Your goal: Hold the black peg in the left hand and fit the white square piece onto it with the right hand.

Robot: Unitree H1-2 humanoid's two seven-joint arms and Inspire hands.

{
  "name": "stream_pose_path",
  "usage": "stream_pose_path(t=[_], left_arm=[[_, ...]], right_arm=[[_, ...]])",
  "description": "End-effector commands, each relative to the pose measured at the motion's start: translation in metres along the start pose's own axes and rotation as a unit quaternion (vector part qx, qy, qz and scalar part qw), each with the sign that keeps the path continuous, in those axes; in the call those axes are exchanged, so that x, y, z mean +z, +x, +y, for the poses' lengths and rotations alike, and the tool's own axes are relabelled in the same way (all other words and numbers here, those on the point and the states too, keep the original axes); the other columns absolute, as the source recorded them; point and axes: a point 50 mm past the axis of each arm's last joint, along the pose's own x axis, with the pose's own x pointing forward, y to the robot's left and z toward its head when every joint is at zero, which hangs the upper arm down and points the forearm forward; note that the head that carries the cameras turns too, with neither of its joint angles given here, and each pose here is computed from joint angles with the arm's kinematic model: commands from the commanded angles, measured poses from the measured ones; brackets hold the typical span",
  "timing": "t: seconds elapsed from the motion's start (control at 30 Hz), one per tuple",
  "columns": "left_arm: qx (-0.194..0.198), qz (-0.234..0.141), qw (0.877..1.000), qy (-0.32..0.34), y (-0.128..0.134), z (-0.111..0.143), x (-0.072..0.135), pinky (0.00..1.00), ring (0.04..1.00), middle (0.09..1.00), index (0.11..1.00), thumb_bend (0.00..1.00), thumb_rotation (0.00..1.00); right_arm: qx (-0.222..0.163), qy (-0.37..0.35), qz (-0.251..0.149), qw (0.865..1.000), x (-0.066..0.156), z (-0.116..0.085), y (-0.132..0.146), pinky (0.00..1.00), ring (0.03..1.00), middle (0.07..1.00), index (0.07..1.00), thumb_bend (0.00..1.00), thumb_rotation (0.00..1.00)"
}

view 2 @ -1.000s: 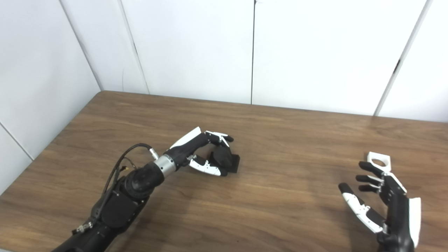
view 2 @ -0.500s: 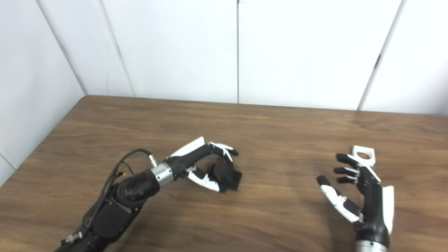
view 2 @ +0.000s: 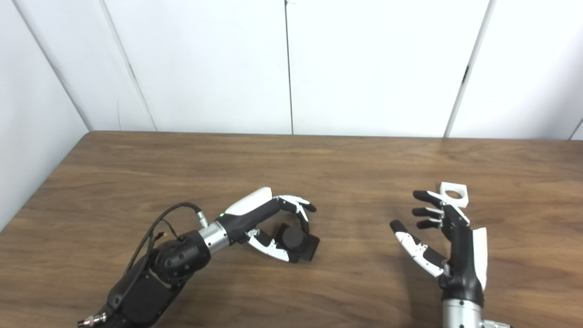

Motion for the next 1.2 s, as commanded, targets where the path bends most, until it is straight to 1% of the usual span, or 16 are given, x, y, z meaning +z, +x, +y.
stream_pose_path(t=[0.0,0.17,0.2,0.23,0.3,0.47,0.57,0.87,1.0,1.07,1.13,1.17], left_arm=[[-0.098,0.039,0.994,0.036,-0.007,-0.036,-0.013,0.76,0.868,0.824,0.492,0.52,0.08],[-0.118,0.028,0.988,0.095,-0.004,-0.025,-0.012,0.82,0.879,0.832,0.492,0.52,0.07],[-0.128,0.028,0.985,0.116,-0.004,-0.022,-0.012,0.83,0.883,0.835,0.493,0.52,0.07],[-0.138,0.029,0.981,0.135,-0.003,-0.020,-0.011,0.87,0.903,0.848,0.494,0.52,0.07],[-0.154,0.024,0.974,0.166,-0.002,-0.016,-0.011,0.88,0.904,0.848,0.494,0.52,0.07],[-0.173,0.021,0.964,0.199,0.000,-0.012,-0.013,0.87,0.896,0.840,0.495,0.52,0.08],[-0.180,0.022,0.961,0.208,0.000,-0.011,-0.013,0.87,0.895,0.843,0.495,0.52,0.08],[-0.179,0.030,0.961,0.208,-0.002,-0.008,-0.015,0.88,0.906,0.860,0.498,0.52,0.08],[-0.177,0.027,0.960,0.214,-0.001,-0.006,-0.016,0.87,0.900,0.859,0.498,0.52,0.08],[-0.180,0.030,0.959,0.215,-0.001,-0.006,-0.017,0.88,0.907,0.866,0.597,0.75,0.18],[-0.183,0.037,0.960,0.210,-0.001,-0.004,-0.018,0.88,0.912,0.874,0.638,0.83,0.23],[-0.182,0.042,0.961,0.203,-0.001,-0.004,-0.020,0.88,0.914,0.878,0.646,0.84,0.23]], right_arm=[[-0.011,0.013,-0.027,0.999,0.014,0.000,0.003,0.52,0.621,0.730,0.677,0.51,0.22],[-0.010,0.011,-0.024,1.000,0.014,0.001,0.004,0.52,0.621,0.730,0.682,0.51,0.23],[-0.009,0.011,-0.025,1.000,0.014,0.001,0.005,0.52,0.623,0.731,0.685,0.52,0.24],[-0.008,0.011,-0.025,1.000,0.014,0.002,0.005,0.52,0.626,0.733,0.689,0.52,0.24],[-0.006,0.013,-0.026,1.000,0.015,0.002,0.005,0.52,0.627,0.733,0.690,0.52,0.24],[-0.007,0.016,-0.029,0.999,0.016,0.003,0.007,0.52,0.624,0.729,0.689,0.52,0.23],[-0.008,0.016,-0.025,1.000,0.017,0.003,0.007,0.52,0.624,0.730,0.689,0.52,0.23],[-0.007,0.020,-0.024,0.999,0.018,0.002,0.006,0.52,0.628,0.732,0.688,0.51,0.23],[-0.009,0.013,-0.025,1.000,0.018,0.001,0.006,0.52,0.624,0.731,0.688,0.52,0.25],[-0.009,0.014,-0.023,1.000,0.018,0.000,0.005,0.52,0.625,0.731,0.688,0.52,0.25],[-0.010,0.016,-0.025,1.000,0.019,0.000,0.005,0.52,0.625,0.732,0.688,0.52,0.25],[-0.010,0.017,-0.027,0.999,0.019,-0.001,0.005,0.52,0.625,0.733,0.688,0.52,0.25]])
